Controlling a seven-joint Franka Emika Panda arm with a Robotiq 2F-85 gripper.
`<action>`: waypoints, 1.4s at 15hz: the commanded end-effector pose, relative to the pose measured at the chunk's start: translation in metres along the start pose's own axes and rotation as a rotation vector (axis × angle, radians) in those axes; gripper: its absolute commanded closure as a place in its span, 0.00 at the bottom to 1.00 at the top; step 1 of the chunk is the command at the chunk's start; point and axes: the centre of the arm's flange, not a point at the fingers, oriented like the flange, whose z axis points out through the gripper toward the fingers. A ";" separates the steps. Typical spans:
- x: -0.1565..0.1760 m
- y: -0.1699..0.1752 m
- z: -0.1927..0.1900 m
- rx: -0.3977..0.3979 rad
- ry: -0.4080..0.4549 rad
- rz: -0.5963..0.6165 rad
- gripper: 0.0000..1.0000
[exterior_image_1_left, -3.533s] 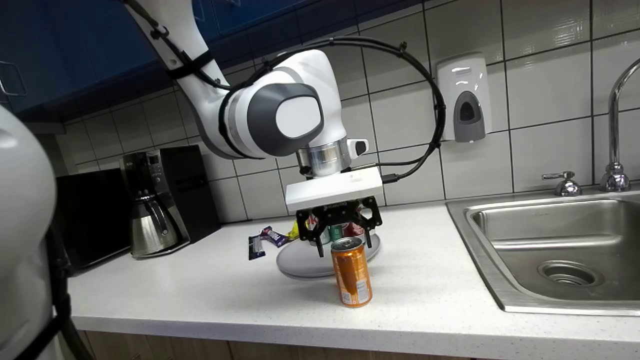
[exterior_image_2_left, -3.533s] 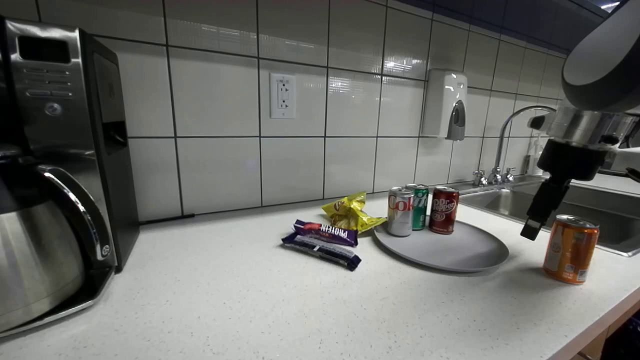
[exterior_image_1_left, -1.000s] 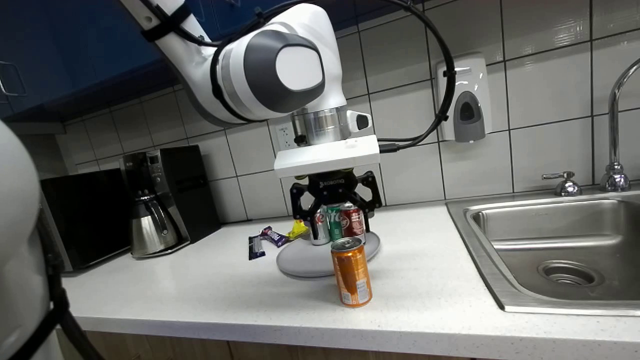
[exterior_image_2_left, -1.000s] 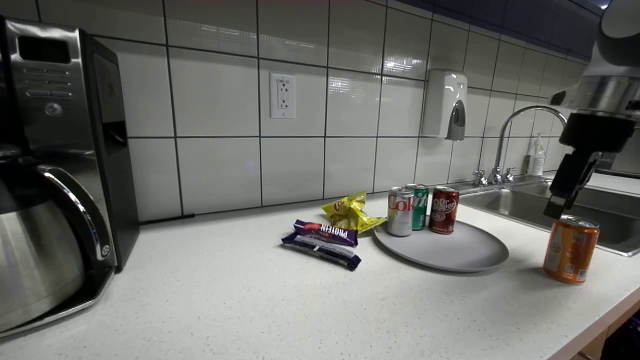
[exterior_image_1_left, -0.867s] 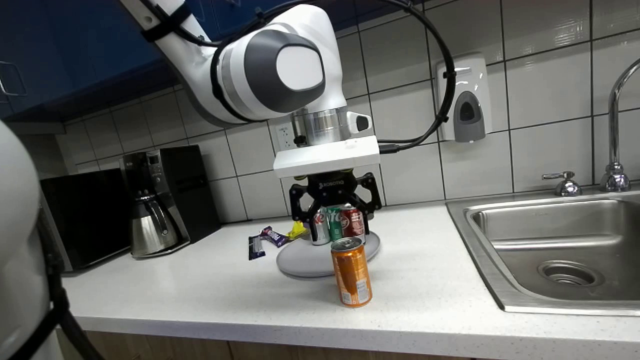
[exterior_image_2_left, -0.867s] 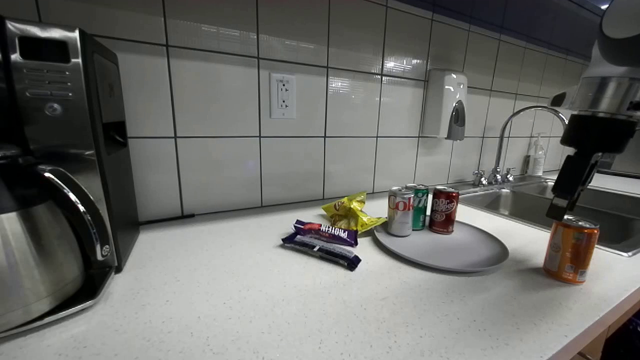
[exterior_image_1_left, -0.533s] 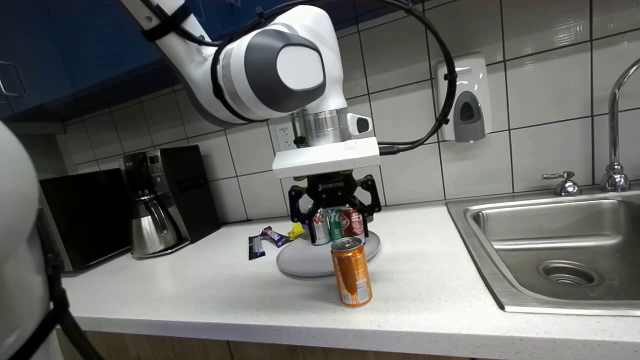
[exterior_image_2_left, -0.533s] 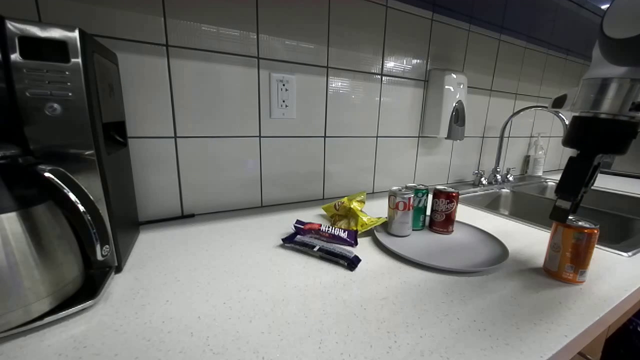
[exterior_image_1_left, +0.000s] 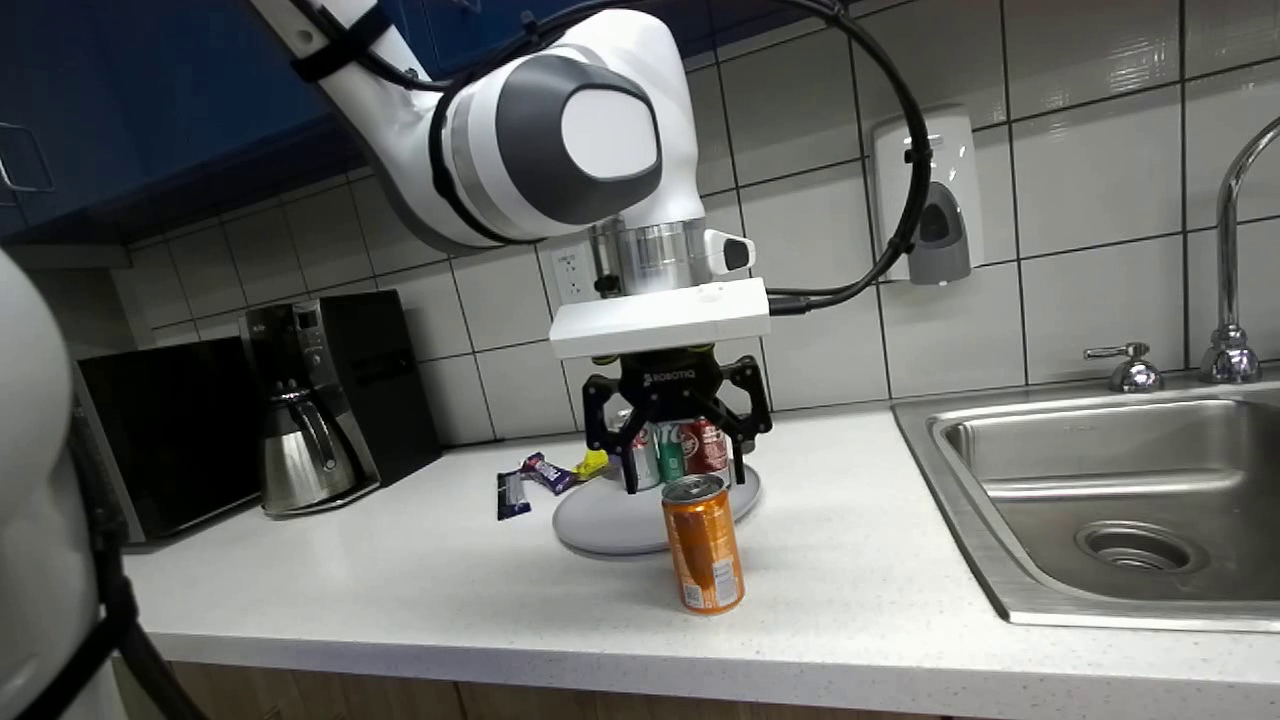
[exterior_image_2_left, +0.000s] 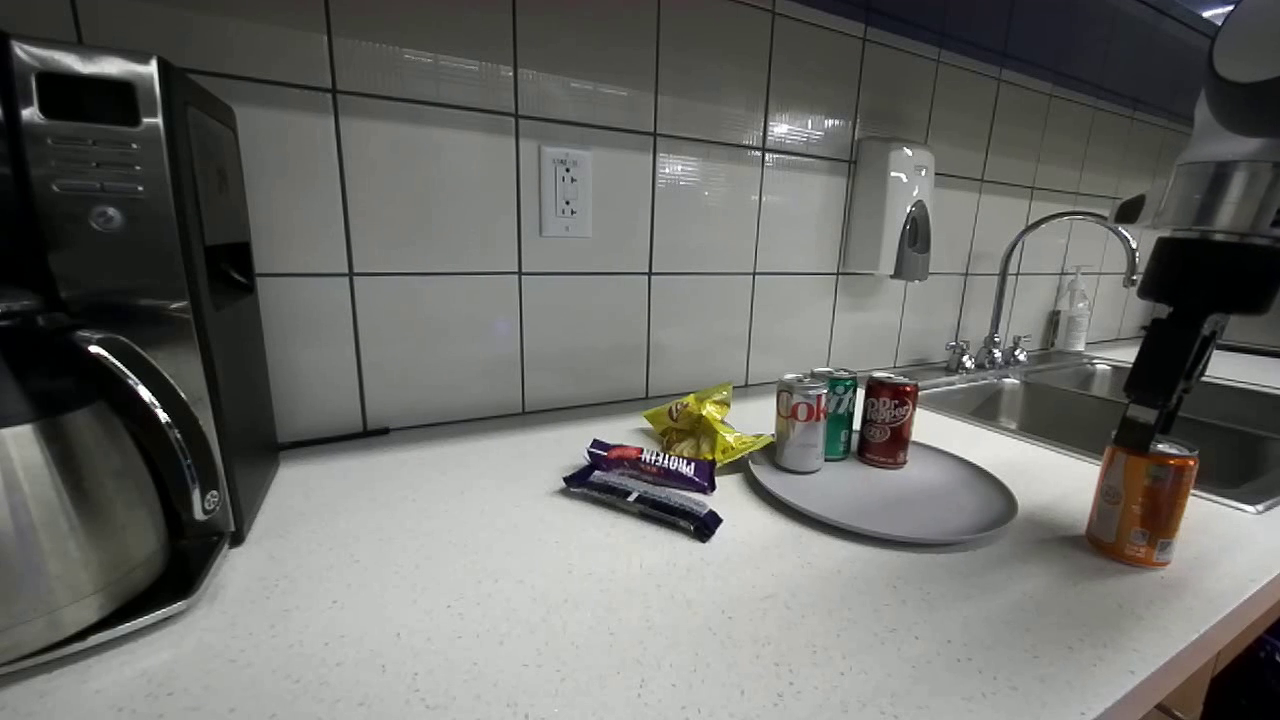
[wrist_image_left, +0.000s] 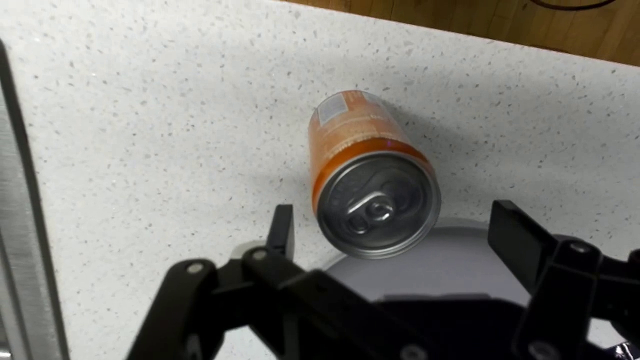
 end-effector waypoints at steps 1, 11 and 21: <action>-0.020 -0.010 0.003 -0.001 -0.025 0.013 0.00; -0.021 -0.007 0.014 0.002 -0.051 0.021 0.00; -0.016 -0.002 0.026 -0.004 -0.071 0.021 0.00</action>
